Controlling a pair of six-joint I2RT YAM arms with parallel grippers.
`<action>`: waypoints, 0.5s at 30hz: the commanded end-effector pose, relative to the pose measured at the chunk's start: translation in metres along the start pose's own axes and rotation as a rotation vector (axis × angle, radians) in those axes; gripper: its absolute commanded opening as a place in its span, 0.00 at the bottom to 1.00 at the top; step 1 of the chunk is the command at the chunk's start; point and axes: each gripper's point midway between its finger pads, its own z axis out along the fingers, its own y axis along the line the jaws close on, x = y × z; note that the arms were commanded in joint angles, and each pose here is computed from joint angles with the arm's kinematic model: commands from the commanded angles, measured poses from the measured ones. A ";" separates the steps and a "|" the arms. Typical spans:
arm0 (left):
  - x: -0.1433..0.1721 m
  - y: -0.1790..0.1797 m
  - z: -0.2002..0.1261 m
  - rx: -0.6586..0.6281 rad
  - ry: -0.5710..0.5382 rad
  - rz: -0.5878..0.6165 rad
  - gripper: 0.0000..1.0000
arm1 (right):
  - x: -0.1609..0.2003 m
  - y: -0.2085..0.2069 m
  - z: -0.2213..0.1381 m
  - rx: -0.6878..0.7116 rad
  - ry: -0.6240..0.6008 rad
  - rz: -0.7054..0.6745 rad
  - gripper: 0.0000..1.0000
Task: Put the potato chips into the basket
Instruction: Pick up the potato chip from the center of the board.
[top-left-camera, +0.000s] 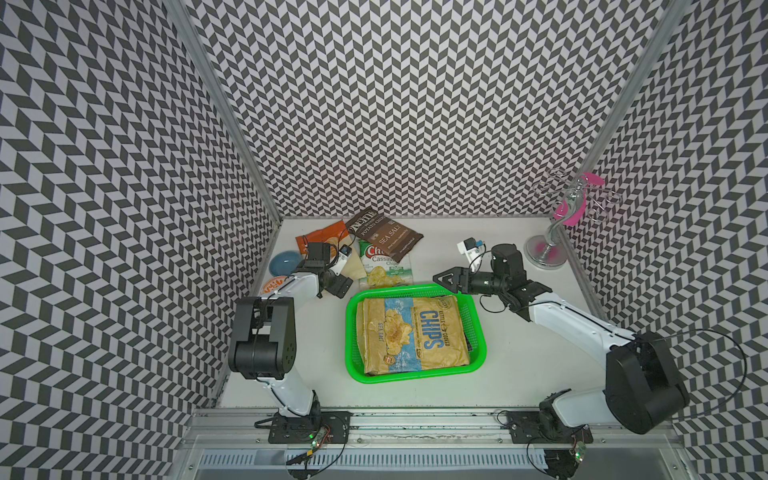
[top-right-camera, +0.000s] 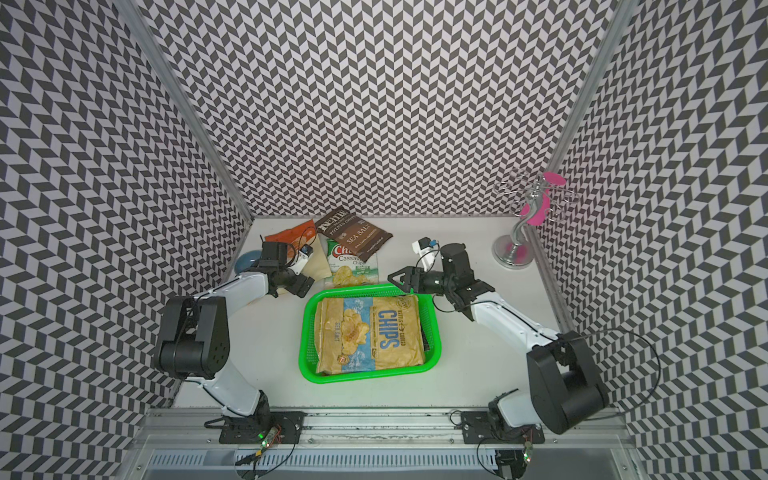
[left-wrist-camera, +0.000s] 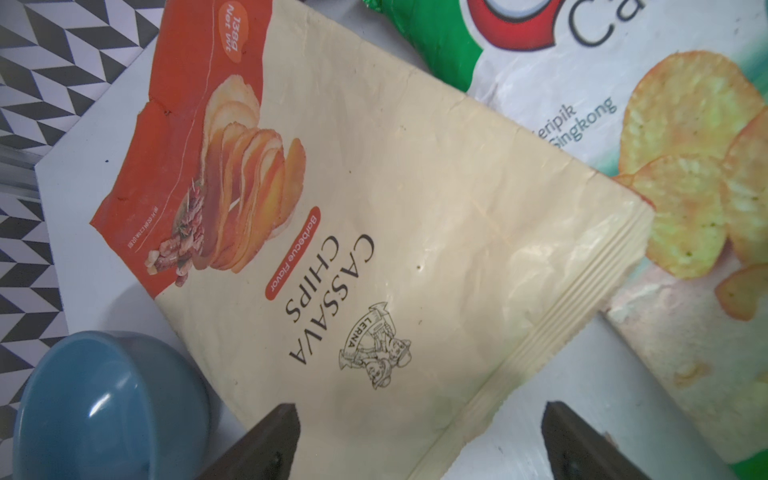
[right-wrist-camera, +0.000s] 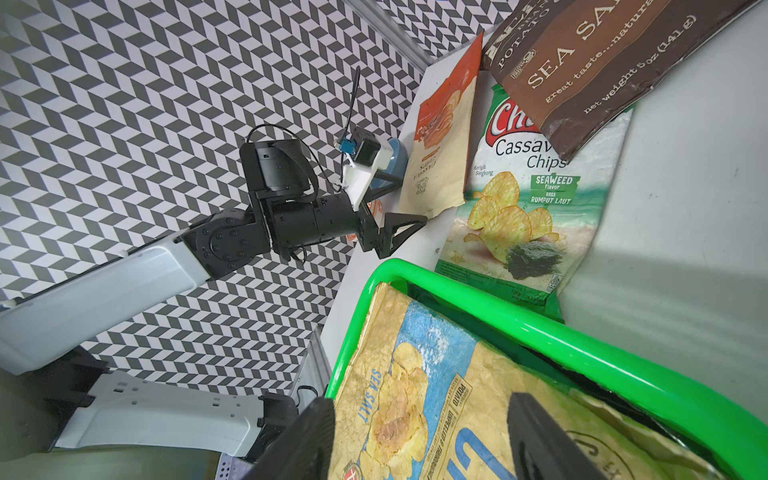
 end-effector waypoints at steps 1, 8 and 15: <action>0.000 0.001 -0.008 -0.030 -0.013 0.036 0.97 | -0.007 0.012 -0.007 -0.027 -0.036 -0.049 0.70; 0.017 0.005 -0.006 -0.097 0.017 0.067 0.99 | -0.003 0.010 -0.009 -0.019 -0.036 -0.049 0.70; 0.015 0.017 0.002 -0.165 0.009 0.048 0.95 | -0.007 0.015 -0.010 -0.032 -0.044 -0.048 0.70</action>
